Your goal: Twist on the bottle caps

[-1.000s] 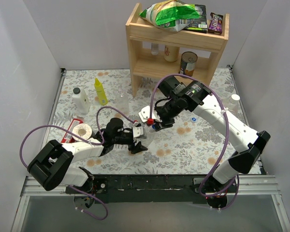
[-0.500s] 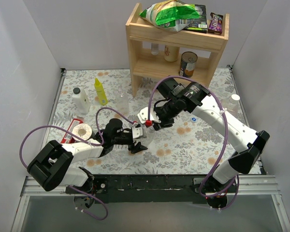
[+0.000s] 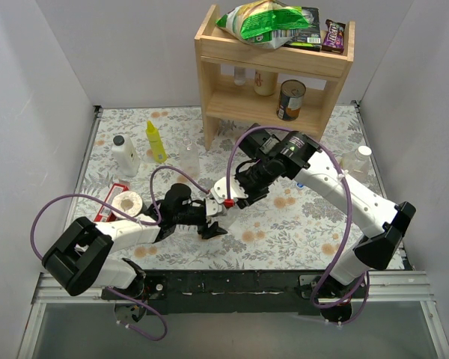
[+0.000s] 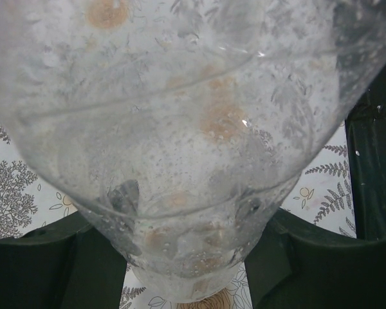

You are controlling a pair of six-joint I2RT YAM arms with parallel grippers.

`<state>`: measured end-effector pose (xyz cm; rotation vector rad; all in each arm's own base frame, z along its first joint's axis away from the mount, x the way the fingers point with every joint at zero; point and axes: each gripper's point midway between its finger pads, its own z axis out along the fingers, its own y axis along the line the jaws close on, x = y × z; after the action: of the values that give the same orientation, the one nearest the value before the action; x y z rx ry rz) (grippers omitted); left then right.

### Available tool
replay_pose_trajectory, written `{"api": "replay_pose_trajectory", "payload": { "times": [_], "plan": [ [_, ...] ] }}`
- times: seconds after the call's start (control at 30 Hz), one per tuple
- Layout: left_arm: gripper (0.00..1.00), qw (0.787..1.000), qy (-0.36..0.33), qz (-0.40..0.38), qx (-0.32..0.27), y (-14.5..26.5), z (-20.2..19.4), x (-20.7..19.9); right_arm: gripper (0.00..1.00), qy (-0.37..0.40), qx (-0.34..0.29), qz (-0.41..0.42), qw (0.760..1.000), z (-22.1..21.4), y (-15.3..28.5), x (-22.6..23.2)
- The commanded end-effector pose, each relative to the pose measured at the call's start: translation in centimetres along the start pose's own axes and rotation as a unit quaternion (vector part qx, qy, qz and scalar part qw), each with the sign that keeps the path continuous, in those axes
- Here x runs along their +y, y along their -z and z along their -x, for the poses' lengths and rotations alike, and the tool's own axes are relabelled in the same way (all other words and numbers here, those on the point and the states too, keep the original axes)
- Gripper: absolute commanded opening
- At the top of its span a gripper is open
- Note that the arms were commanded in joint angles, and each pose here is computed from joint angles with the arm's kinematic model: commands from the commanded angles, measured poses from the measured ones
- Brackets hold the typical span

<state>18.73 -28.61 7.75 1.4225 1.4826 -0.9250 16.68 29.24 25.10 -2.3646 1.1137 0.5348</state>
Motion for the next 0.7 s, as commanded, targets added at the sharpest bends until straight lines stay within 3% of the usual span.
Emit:
{"api": "replay_pose_trajectory", "payload": {
  "times": [0.0, 0.67],
  "plan": [
    [0.00, 1.000, -0.026, 0.007, -0.014, 0.1, 2.1, 0.8, 0.36, 0.037, 0.016, -0.003, 0.999, 0.2, 0.6, -0.1],
    [0.00, 1.000, -0.011, -0.006, 0.021, -0.1, 2.0, 1.1, 0.36, 0.131, 0.113, 0.020, 0.985, -3.0, -0.1, 0.8]
  ]
}}
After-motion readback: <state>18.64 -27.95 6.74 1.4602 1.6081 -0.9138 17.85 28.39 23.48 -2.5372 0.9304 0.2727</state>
